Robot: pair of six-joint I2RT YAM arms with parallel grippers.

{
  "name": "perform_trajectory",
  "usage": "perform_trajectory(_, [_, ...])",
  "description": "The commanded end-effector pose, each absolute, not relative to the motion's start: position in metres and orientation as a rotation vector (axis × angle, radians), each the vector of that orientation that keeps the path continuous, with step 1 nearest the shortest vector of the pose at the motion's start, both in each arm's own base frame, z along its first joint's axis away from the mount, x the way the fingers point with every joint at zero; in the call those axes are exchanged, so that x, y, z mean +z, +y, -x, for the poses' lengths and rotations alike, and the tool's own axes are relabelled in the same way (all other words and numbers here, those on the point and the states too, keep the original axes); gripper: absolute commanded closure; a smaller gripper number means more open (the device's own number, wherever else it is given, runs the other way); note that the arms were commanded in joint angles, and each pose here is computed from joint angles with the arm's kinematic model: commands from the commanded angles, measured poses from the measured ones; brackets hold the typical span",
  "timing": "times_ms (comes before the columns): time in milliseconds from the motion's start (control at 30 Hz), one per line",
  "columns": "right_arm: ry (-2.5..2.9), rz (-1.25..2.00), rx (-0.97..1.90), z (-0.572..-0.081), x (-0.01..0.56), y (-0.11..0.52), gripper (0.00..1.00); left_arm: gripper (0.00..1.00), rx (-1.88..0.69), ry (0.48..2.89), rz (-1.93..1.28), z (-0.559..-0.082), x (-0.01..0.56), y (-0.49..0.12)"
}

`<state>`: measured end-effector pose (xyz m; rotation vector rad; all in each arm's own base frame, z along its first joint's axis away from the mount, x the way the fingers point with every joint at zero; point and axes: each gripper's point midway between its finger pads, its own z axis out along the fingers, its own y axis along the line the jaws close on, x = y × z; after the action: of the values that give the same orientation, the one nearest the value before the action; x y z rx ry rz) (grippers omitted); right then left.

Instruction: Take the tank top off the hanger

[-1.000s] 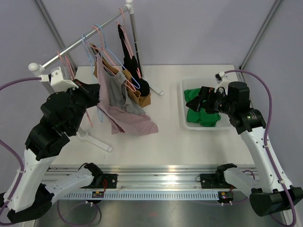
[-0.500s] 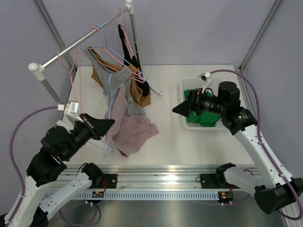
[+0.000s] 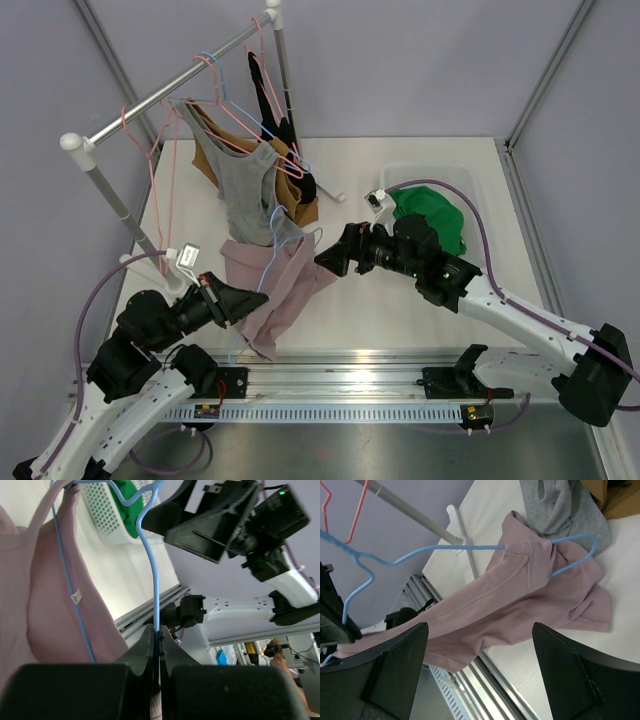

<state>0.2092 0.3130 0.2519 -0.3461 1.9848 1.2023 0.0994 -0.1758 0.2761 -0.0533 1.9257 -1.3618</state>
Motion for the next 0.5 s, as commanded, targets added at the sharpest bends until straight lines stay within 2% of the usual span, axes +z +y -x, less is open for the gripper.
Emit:
perform_trajectory(0, [1.860, 0.207, 1.204, -0.232, 0.277, 0.327, 0.08, 1.00, -1.506, 1.798, 0.005, -0.090, 0.308, -0.183])
perform_trajectory(233, [1.891, 0.102, 1.109, -0.257, 0.261, 0.342, 0.16, 1.00, -1.540, 1.782, -0.010, -0.091, 0.311, -0.189])
perform_trajectory(467, [1.890, 0.066, 1.014, -0.284, 0.245, 0.352, 0.36, 1.00, -1.562, 1.768, -0.023, -0.087, 0.315, -0.189])
